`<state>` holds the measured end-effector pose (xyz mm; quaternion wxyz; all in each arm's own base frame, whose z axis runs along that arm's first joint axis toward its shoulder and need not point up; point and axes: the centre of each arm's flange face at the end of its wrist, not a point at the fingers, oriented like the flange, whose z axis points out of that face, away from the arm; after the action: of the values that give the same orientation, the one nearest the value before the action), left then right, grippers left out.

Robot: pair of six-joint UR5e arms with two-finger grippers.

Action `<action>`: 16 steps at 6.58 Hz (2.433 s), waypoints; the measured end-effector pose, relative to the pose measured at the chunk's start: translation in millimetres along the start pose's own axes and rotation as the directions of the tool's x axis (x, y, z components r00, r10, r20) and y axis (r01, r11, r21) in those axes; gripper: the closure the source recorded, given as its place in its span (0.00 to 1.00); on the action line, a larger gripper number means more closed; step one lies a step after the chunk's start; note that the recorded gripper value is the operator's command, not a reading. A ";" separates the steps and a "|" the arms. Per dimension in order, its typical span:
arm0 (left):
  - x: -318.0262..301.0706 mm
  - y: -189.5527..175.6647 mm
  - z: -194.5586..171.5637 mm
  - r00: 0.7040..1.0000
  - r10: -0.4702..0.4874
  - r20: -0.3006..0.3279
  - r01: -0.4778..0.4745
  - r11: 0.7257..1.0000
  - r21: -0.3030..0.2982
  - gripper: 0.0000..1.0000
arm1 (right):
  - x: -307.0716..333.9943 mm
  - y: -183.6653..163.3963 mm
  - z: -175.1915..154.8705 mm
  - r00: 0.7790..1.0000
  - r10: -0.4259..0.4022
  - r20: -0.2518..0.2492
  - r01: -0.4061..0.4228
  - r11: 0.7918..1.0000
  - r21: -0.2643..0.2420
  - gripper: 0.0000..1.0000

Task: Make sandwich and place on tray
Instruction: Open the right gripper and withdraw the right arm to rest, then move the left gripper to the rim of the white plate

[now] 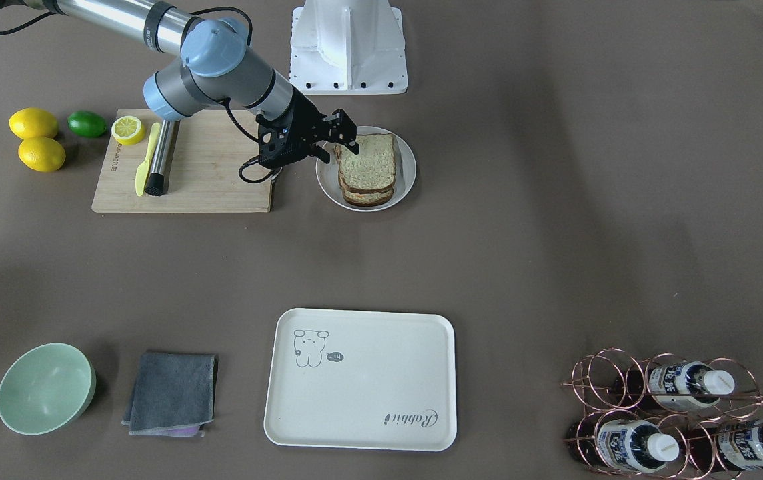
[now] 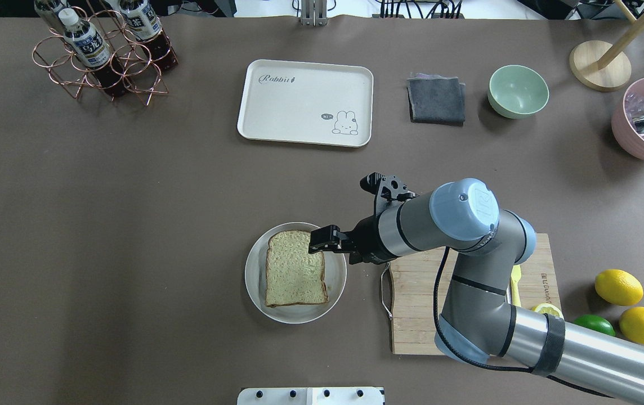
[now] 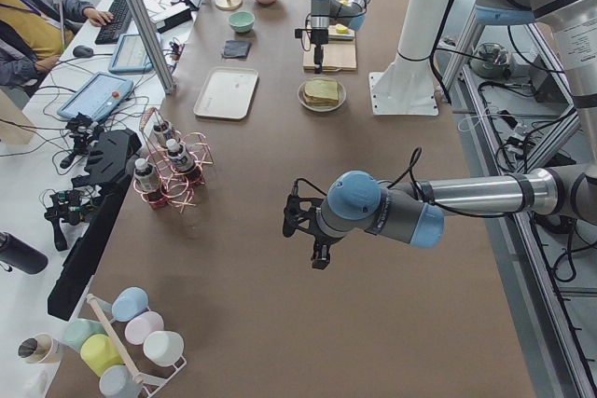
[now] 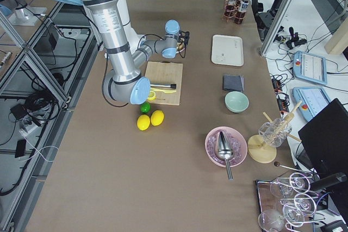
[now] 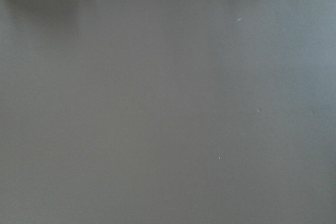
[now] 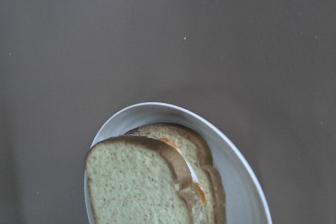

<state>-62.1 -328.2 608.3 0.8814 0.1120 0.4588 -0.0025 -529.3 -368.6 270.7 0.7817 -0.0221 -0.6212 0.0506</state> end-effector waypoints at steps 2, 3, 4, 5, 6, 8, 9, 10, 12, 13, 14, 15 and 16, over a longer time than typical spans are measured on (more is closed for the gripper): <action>24.2 -22.1 9.3 0.998 0.058 -0.015 -0.058 0.998 -0.011 0.03 | 26.8 -53.9 -33.3 0.994 0.051 -0.093 -0.048 0.998 0.035 0.01; 36.6 -26.9 17.9 0.997 0.080 -0.022 -0.080 0.996 -0.025 0.03 | 42.0 -80.7 -56.4 0.991 0.023 -0.135 -0.018 0.999 0.039 0.01; 49.9 -29.6 26.0 0.997 0.070 -0.034 -0.071 0.997 -0.032 0.03 | 68.2 -103.8 -86.4 0.985 -0.038 -0.167 0.043 0.999 0.023 0.01; 64.3 -30.7 32.8 0.997 0.048 -0.053 -0.049 0.998 -0.029 0.03 | 98.6 -118.2 -120.3 0.978 -0.102 -0.184 0.105 0.994 0.009 0.01; 80.4 -30.3 41.3 0.997 0.032 -0.077 -0.034 0.999 -0.029 0.03 | 135.1 -120.8 -157.4 0.968 -0.150 -0.202 0.154 0.988 0.003 0.01; 118.5 -28.0 63.9 0.993 0.005 -0.120 -0.010 0.999 -0.046 0.02 | 223.5 -111.4 -233.3 0.943 -0.199 -0.268 0.209 0.978 0.010 0.01; 151.6 -37.9 84.8 0.992 0.004 -0.127 -0.010 0.999 -0.044 0.02 | 262.0 -109.6 -267.4 0.931 -0.211 -0.297 0.227 0.974 0.017 0.01; 192.4 -50.6 111.3 0.991 0.019 -0.132 -0.025 0.999 -0.042 0.02 | 291.5 -108.3 -290.2 0.923 -0.208 -0.323 0.227 0.974 0.024 0.01; 266.1 -57.4 157.1 0.989 -0.001 -0.151 -0.008 0.998 -0.059 0.03 | 344.2 -99.4 -323.2 0.906 -0.193 -0.376 0.218 0.976 0.025 0.01; 309.2 -53.0 180.7 0.987 -0.032 -0.159 0.021 0.997 -0.069 0.03 | 368.1 -98.4 -342.3 0.889 -0.203 -0.411 0.229 0.973 0.013 0.01; 343.5 -48.8 193.9 0.986 -0.058 -0.159 0.046 0.996 -0.076 0.03 | 387.8 -98.6 -359.9 0.869 -0.221 -0.443 0.243 0.970 -0.009 0.01; 375.6 -46.2 199.5 0.985 -0.083 -0.153 0.071 0.994 -0.081 0.03 | 403.7 -97.3 -373.7 0.852 -0.239 -0.465 0.254 0.967 -0.032 0.01; 411.4 -40.1 207.8 0.986 -0.100 -0.132 0.090 0.993 -0.081 0.03 | 418.9 -93.0 -384.8 0.839 -0.257 -0.480 0.264 0.963 -0.054 0.01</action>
<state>339.7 -368.3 382.6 0.8507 0.0569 0.5222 -0.0195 -56.5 -405.5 598.3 0.9115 0.0561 -0.4032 -0.0588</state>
